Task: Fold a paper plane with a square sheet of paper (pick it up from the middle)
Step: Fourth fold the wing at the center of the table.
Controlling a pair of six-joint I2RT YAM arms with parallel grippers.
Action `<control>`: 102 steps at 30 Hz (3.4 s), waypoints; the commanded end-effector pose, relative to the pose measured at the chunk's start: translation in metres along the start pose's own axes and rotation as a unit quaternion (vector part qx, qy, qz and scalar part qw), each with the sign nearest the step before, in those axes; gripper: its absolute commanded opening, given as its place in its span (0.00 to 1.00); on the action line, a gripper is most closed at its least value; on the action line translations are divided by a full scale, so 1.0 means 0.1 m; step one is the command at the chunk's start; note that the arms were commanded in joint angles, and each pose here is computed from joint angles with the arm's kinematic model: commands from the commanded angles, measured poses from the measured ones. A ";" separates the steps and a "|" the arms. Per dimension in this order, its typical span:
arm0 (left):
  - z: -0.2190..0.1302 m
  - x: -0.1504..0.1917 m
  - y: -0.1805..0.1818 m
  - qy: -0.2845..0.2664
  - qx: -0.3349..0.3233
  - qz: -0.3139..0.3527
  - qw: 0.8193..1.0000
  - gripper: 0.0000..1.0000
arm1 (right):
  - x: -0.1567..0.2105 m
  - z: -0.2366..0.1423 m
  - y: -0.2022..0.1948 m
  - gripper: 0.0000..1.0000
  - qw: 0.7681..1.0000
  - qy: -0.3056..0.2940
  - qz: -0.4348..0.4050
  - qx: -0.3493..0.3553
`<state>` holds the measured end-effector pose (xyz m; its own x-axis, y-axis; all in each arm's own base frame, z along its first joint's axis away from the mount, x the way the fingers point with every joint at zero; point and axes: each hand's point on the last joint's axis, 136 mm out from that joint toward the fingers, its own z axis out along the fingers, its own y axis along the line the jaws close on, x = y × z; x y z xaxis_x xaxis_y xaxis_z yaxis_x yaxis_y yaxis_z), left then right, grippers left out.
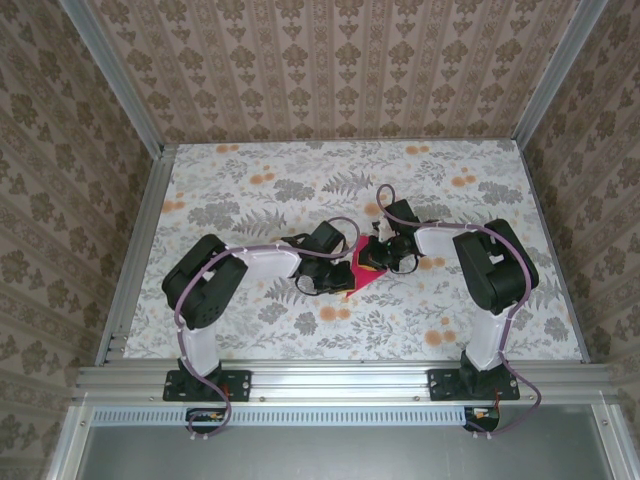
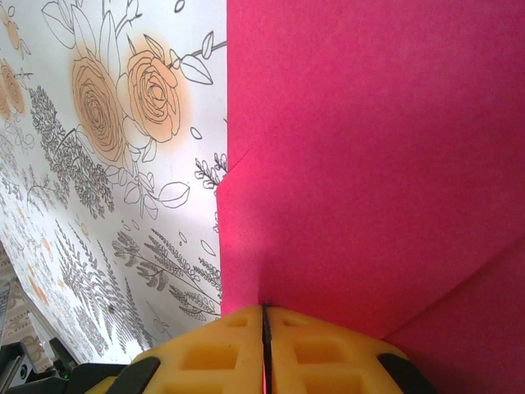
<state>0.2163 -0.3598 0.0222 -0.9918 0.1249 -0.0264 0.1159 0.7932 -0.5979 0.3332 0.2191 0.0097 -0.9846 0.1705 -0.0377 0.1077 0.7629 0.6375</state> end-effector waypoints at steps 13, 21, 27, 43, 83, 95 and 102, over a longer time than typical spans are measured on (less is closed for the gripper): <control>-0.01 0.10 -0.07 0.025 0.000 0.004 1.000 0.15 | 0.19 0.18 -0.59 0.11 0.993 0.025 0.045 0.104; 0.01 0.16 0.16 0.032 -0.046 -0.014 0.998 0.15 | 0.20 0.20 -0.62 0.11 0.993 0.027 0.048 0.108; 0.00 0.24 0.30 0.038 -0.067 -0.026 0.997 0.15 | 0.21 0.20 -0.64 0.11 0.992 0.028 0.048 0.113; -0.44 -0.16 -0.29 -0.048 0.057 0.019 0.997 0.14 | 0.21 0.21 -0.66 0.11 0.991 0.030 0.050 0.117; -0.01 0.13 0.03 0.050 0.009 0.025 0.998 0.10 | 0.27 0.28 -0.79 0.10 0.988 0.044 0.066 0.135; 0.00 0.37 0.41 0.067 -0.030 -0.004 0.997 0.10 | 0.28 0.28 -0.80 0.10 0.987 0.045 0.066 0.139; -0.21 0.11 0.01 -0.006 0.049 0.023 0.998 0.09 | 0.28 0.28 -0.80 0.10 0.987 0.045 0.067 0.138</control>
<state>0.2008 -0.3436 0.0219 -0.9822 0.1852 -0.0301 0.1610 0.7494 -0.6423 0.3387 0.2247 0.0074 -0.9863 0.1647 -0.0118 0.1181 0.7537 0.6466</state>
